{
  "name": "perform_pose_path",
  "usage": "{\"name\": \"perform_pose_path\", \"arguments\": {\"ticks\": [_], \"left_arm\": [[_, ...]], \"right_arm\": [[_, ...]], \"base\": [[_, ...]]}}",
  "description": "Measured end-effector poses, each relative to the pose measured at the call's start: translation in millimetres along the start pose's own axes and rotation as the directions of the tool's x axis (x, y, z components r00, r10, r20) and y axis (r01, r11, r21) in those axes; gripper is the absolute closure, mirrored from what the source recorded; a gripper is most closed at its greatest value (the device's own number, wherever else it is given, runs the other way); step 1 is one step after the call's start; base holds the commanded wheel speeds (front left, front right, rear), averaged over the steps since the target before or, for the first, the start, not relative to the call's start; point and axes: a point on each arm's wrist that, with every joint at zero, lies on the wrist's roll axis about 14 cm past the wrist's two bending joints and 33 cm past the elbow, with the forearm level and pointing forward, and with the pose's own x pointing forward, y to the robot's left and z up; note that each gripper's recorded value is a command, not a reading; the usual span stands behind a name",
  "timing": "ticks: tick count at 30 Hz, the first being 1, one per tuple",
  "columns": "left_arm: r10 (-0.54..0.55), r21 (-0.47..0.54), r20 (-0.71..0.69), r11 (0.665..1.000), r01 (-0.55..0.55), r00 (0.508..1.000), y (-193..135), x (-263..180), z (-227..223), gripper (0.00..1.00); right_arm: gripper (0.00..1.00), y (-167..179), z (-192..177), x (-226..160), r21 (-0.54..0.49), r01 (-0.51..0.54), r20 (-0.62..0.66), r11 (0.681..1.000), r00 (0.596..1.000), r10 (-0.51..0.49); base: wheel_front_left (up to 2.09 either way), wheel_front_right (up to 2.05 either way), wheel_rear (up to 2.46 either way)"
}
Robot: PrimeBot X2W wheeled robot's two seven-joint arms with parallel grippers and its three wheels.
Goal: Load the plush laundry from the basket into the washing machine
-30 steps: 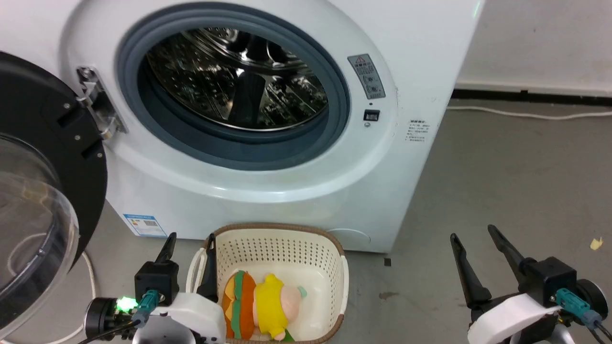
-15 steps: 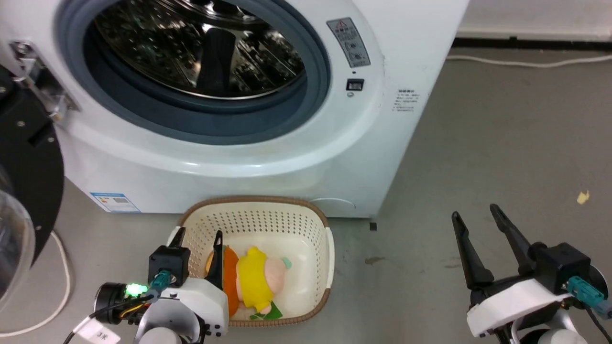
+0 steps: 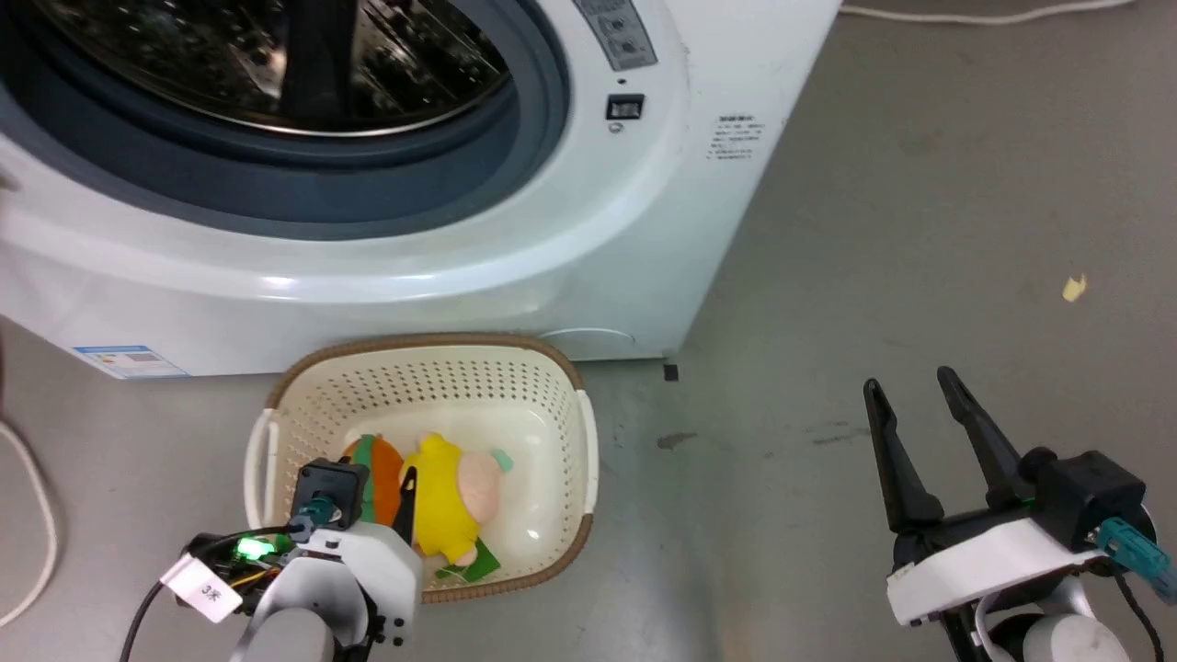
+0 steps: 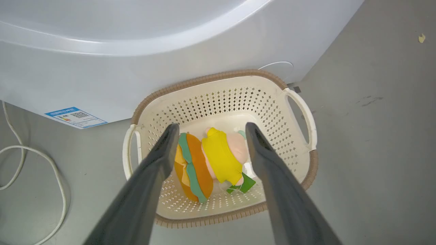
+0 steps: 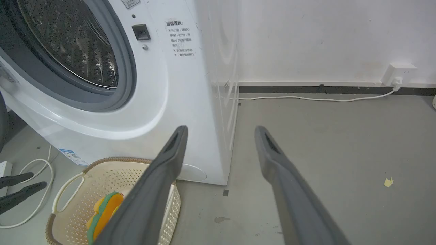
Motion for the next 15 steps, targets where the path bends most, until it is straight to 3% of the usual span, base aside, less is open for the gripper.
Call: {"name": "perform_pose_path", "arguments": {"ticks": [15], "left_arm": [[-0.086,0.032,-0.244,0.995,0.097,0.966,-10.6,39.5,-66.3,0.00]], "right_arm": [[0.00,-17.9,-22.7,3.5,0.043,0.060,-0.047,0.997,0.997,-0.058]], "base": [[0.00,0.00,0.00]]}}
